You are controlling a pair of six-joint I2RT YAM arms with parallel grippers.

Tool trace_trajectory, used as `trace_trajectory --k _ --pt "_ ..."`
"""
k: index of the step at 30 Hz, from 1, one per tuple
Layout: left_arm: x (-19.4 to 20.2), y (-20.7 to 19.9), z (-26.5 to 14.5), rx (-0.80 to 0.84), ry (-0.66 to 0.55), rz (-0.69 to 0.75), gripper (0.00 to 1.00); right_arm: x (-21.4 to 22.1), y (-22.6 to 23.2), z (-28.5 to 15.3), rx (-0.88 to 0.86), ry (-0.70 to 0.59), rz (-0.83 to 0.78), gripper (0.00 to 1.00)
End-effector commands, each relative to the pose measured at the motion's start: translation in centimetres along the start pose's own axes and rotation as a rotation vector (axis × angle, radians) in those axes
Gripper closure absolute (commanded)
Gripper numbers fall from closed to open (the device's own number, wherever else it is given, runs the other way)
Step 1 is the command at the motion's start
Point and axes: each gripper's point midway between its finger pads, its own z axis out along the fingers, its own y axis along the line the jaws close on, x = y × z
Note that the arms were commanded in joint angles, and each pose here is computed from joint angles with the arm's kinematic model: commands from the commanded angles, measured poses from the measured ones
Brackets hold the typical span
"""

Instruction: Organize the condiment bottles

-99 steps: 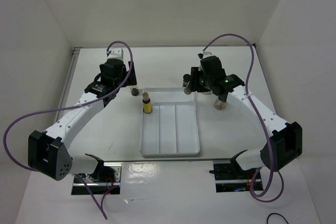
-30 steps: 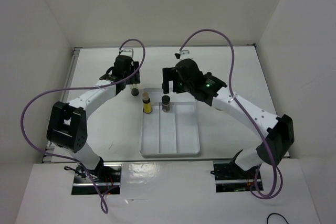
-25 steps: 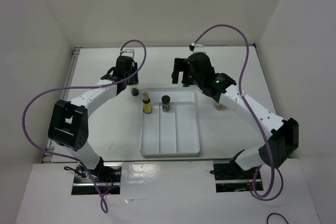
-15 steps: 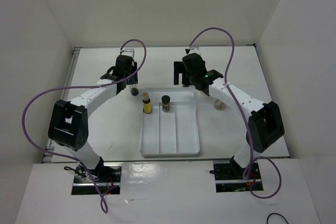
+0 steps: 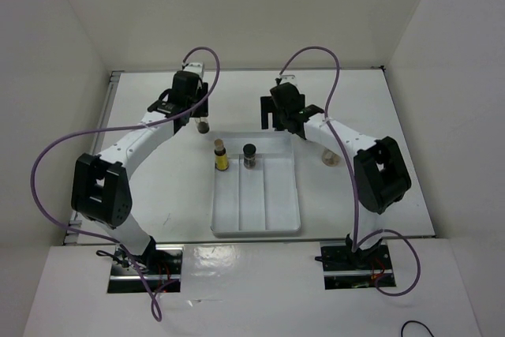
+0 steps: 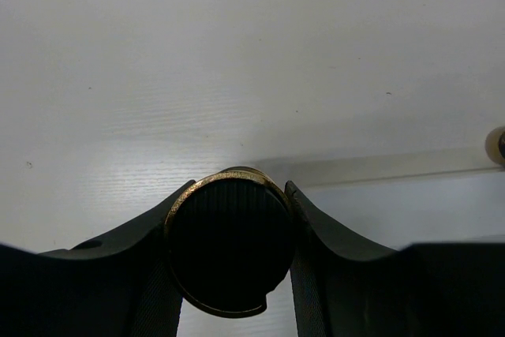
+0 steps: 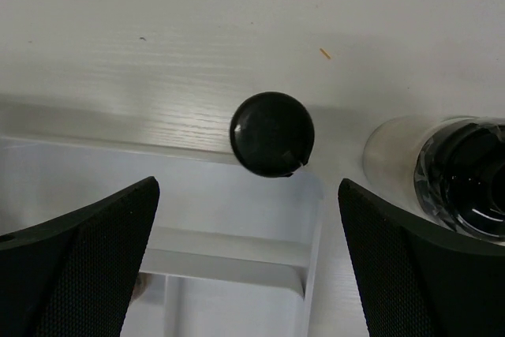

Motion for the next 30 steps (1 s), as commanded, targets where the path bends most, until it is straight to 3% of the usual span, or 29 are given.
trace_trajectory --k 1,9,19,30 --pt "-4.9 -2.5 -3.4 0.110 -0.120 0.004 0.69 -3.1 -0.8 1.0 0.025 -0.083 0.022 0.02" --pt "-5.7 -5.7 -5.1 0.228 -0.141 0.022 0.69 -3.2 -1.7 2.5 0.040 -0.077 0.019 0.02" --pt "-3.8 -9.5 -5.1 0.304 -0.093 0.060 0.69 -3.5 -0.7 3.8 0.009 -0.077 0.020 0.02" --pt "-0.4 -9.0 -2.9 0.235 -0.043 0.063 0.69 -2.8 -0.9 5.9 0.002 -0.054 0.026 0.02"
